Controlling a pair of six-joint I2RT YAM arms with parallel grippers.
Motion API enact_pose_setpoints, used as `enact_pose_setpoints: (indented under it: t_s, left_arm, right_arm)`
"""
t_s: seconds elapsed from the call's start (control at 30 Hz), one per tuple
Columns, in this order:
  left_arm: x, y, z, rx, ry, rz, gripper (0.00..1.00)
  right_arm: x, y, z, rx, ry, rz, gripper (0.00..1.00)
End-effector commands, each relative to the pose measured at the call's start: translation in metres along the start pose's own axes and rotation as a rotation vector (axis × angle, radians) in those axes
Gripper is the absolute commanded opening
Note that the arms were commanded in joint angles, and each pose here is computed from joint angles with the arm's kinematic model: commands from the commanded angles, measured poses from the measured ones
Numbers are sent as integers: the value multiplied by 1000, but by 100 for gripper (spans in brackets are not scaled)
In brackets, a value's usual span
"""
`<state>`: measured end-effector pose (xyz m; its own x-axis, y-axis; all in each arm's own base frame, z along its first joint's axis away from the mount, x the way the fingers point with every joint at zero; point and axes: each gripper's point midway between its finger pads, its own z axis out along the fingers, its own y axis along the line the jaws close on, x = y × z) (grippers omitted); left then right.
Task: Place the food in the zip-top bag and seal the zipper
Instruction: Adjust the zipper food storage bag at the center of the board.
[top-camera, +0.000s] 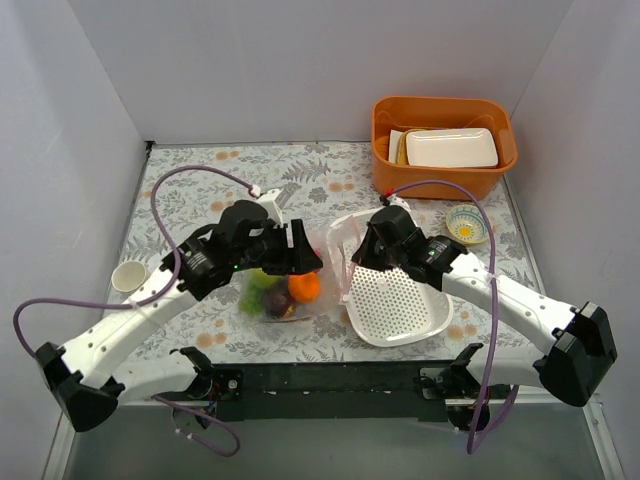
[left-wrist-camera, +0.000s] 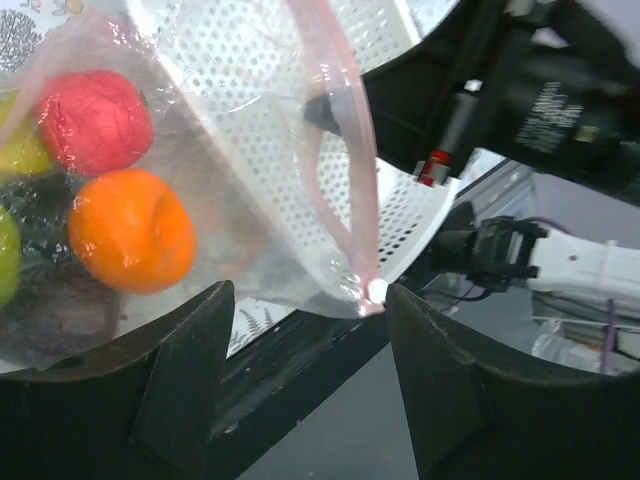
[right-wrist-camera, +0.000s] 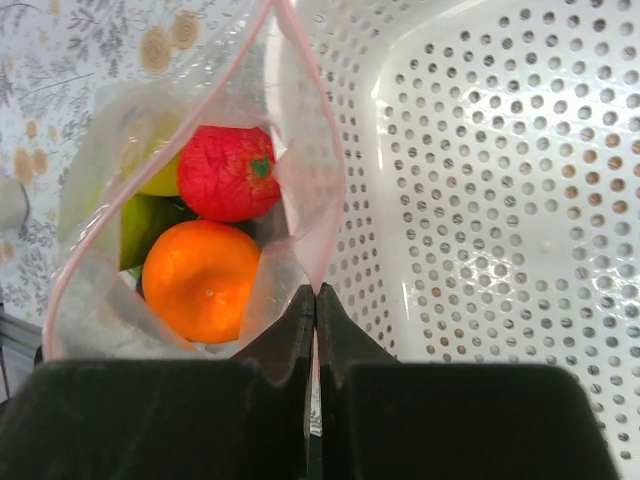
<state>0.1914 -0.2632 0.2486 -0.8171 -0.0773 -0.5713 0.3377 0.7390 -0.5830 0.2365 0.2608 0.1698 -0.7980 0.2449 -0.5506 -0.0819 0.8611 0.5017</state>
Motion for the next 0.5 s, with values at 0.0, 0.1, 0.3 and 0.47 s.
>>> enact_pose_setpoints:
  t_s: [0.0,0.1,0.3,0.47]
  left_arm:
    - [8,5,-12,11,-51,-104,61]
    - [22,6,-10,47,-31,-215,59]
    - [56,14,6,110,14,-399,57]
    - [69,6,17,144,38,-436,58]
  right_arm:
    - [-4,-21,1,72,-33,37,4]
    - [-4,-26,0,81,-35,50,4]
    - [-6,-31,-5,74,-58,69,4]
    - [-3,-34,-7,55,-66,71,7]
